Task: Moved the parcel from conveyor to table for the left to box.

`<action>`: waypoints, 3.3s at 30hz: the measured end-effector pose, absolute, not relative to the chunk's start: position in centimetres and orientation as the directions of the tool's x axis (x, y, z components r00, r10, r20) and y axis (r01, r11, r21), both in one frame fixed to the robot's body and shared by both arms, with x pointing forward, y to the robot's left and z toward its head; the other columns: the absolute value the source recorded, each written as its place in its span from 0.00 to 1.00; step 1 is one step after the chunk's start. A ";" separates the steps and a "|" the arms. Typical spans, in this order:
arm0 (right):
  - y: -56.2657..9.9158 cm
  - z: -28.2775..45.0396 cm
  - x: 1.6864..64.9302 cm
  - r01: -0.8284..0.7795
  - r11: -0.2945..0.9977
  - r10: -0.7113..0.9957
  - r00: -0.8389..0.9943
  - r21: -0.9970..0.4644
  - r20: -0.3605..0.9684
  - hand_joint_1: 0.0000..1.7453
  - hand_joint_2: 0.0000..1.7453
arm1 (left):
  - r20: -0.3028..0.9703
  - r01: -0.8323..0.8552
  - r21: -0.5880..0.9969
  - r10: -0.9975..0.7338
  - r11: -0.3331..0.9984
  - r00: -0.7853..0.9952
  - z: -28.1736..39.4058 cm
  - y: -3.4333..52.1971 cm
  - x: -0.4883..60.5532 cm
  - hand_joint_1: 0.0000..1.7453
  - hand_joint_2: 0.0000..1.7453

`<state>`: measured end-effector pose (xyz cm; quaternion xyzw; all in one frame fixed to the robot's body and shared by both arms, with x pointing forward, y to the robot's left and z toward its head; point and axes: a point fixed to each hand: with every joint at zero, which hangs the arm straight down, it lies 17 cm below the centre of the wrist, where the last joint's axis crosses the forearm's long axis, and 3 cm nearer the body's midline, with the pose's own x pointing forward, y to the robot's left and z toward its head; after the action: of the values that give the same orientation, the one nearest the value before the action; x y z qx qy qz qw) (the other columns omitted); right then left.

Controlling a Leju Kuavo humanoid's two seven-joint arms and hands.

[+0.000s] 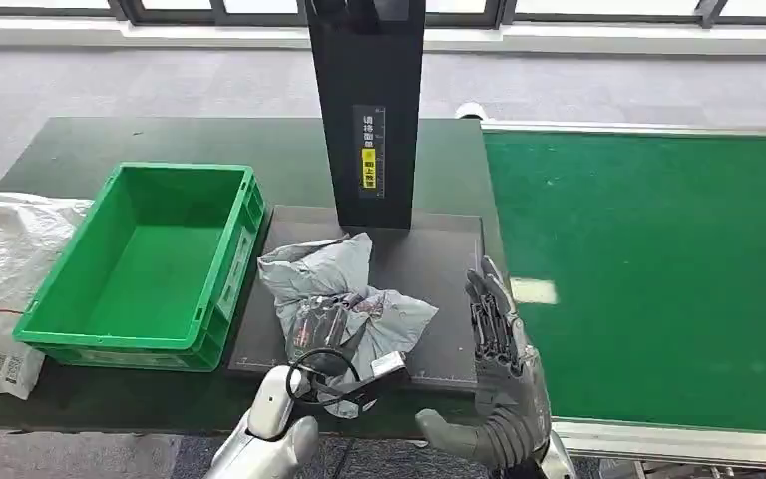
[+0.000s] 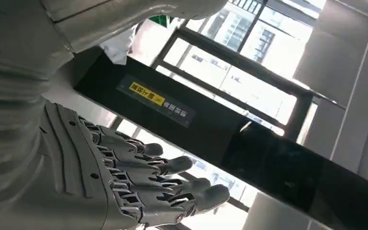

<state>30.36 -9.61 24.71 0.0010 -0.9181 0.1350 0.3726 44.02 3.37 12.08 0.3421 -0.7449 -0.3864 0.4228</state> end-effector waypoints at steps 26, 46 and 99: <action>-10.1 24.6 29.6 -0.083 0.968 0.108 -0.714 -0.236 0.692 0.00 1.00 | 0.167 -0.611 0.616 -0.840 0.497 -0.516 29.4 9.3 41.0 1.00 1.00; -9.9 25.2 30.0 -0.133 0.970 0.048 -0.718 -0.204 0.695 0.00 1.00 | 0.312 -0.685 0.682 -0.949 0.257 -0.046 32.3 31.4 58.2 1.00 1.00; -9.0 24.7 31.4 -0.126 0.957 0.088 -0.729 -0.260 0.679 0.00 1.00 | 0.519 -0.615 0.699 -0.851 0.366 0.083 24.6 38.9 58.6 0.00 0.00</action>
<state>31.42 -9.03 24.69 0.0104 -0.9183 0.1458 0.3680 58.61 38.90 24.61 0.5499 -0.6662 -0.1207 0.4890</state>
